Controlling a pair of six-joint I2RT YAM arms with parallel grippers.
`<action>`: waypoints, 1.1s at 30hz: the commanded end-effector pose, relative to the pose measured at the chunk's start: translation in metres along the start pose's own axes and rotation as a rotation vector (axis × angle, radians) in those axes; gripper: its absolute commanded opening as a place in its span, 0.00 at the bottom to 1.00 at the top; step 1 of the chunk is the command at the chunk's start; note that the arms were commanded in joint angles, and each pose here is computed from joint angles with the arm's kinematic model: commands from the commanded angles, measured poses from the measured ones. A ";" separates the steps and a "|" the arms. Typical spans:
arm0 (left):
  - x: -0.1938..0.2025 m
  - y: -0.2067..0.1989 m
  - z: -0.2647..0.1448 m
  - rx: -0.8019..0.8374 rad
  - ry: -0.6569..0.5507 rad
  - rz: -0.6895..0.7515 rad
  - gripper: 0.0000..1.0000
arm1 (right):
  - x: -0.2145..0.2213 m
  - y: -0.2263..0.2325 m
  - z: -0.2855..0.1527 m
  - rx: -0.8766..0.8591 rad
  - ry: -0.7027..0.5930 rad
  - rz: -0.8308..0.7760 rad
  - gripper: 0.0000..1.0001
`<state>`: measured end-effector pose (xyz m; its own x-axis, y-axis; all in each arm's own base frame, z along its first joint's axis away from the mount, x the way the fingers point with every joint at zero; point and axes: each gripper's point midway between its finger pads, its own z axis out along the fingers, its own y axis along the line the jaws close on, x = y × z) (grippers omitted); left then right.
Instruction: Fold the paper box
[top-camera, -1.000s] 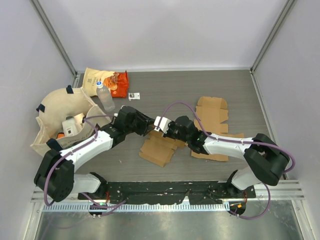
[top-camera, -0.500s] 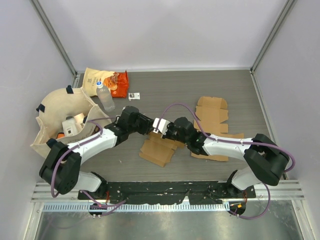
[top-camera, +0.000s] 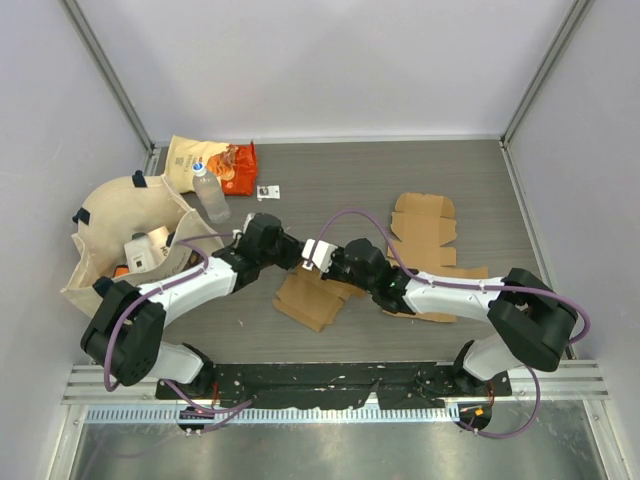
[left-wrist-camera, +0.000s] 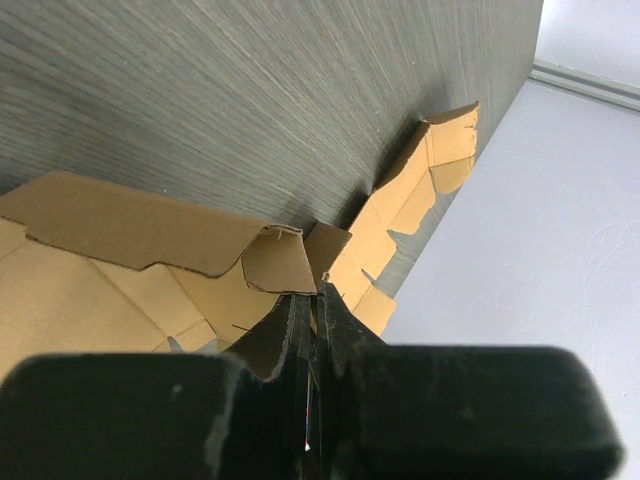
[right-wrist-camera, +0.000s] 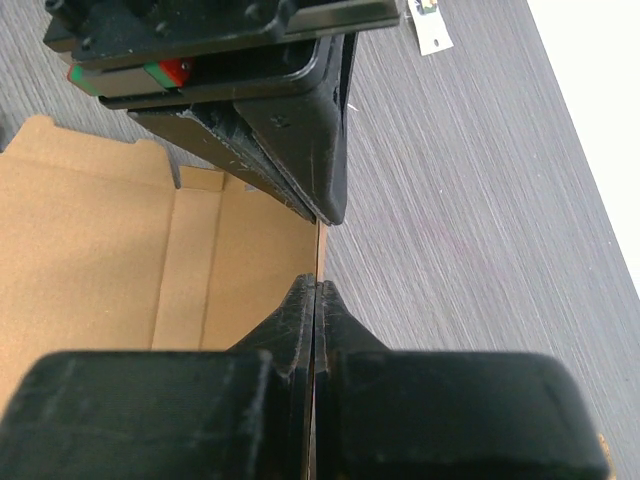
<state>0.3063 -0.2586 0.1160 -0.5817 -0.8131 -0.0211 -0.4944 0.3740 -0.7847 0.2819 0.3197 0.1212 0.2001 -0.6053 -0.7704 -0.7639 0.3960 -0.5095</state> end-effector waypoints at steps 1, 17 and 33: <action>-0.011 -0.025 -0.003 0.115 -0.065 0.043 0.05 | -0.029 -0.019 0.002 0.091 -0.065 0.058 0.03; -0.015 -0.020 -0.001 0.188 -0.076 -0.118 0.00 | -0.076 -0.025 -0.069 0.011 0.085 1.666 0.76; -0.012 -0.012 -0.017 0.362 -0.035 -0.238 0.00 | -0.038 -0.012 -0.051 0.031 -0.085 2.288 0.62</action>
<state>0.3011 -0.2422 0.1044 -0.4447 -0.8841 0.1436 -0.4539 0.0843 -0.8871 0.2384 0.2899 0.1435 -0.7274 0.6828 -0.0682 0.2773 0.3834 0.8810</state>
